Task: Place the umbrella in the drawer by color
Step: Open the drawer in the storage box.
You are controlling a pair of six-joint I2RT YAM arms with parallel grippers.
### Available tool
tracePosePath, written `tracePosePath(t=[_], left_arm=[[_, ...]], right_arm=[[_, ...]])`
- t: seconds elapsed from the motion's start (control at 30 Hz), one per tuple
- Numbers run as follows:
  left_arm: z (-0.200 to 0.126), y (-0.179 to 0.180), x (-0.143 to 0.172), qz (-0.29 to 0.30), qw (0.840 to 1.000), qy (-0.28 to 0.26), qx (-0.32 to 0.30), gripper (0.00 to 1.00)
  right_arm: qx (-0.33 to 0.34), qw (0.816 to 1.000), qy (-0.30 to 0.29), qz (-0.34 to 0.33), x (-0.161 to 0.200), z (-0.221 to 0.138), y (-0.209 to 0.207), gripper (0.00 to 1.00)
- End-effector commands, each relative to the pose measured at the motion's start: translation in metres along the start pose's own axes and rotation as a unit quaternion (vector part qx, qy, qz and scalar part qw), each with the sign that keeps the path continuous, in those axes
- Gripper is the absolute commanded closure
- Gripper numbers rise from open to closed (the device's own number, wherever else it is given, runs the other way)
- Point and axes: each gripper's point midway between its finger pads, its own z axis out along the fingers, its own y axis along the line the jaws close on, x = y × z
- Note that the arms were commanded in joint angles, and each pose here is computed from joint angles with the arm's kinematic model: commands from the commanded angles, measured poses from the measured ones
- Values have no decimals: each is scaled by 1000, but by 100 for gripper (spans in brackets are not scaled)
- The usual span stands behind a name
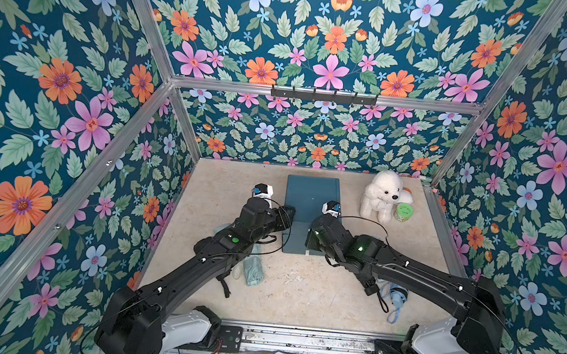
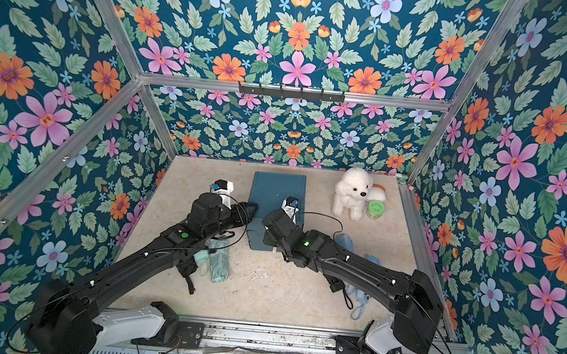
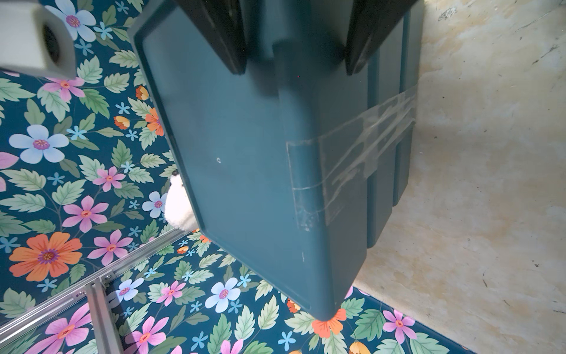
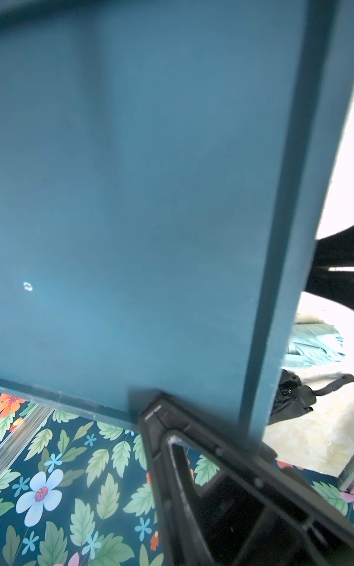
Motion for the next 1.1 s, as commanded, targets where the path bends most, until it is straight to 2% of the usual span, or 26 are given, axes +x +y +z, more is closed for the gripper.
tracePosePath(t=[0.0,0.13,0.3,0.63,0.83,1.07], left_arm=[[1,-1,-2,9,1000,-5,0,44],[5,5,3,1,1000,1,-7,47],[4,19,5,-4,999,-7,-34,52],[4,24,5,-5,999,-11,-46,57],[6,28,9,-15,999,-11,-47,58],[7,32,12,-29,998,-11,-52,60]], right_arm=[[13,1000,-10,-9,-6,3,-6,100],[16,1000,-9,-10,-2,5,-10,100],[-15,1000,-1,-12,14,2,-7,100],[-6,999,-3,-40,55,-35,1,100],[-32,999,-3,-18,74,-57,-2,100],[-56,998,16,-25,99,-69,4,100]])
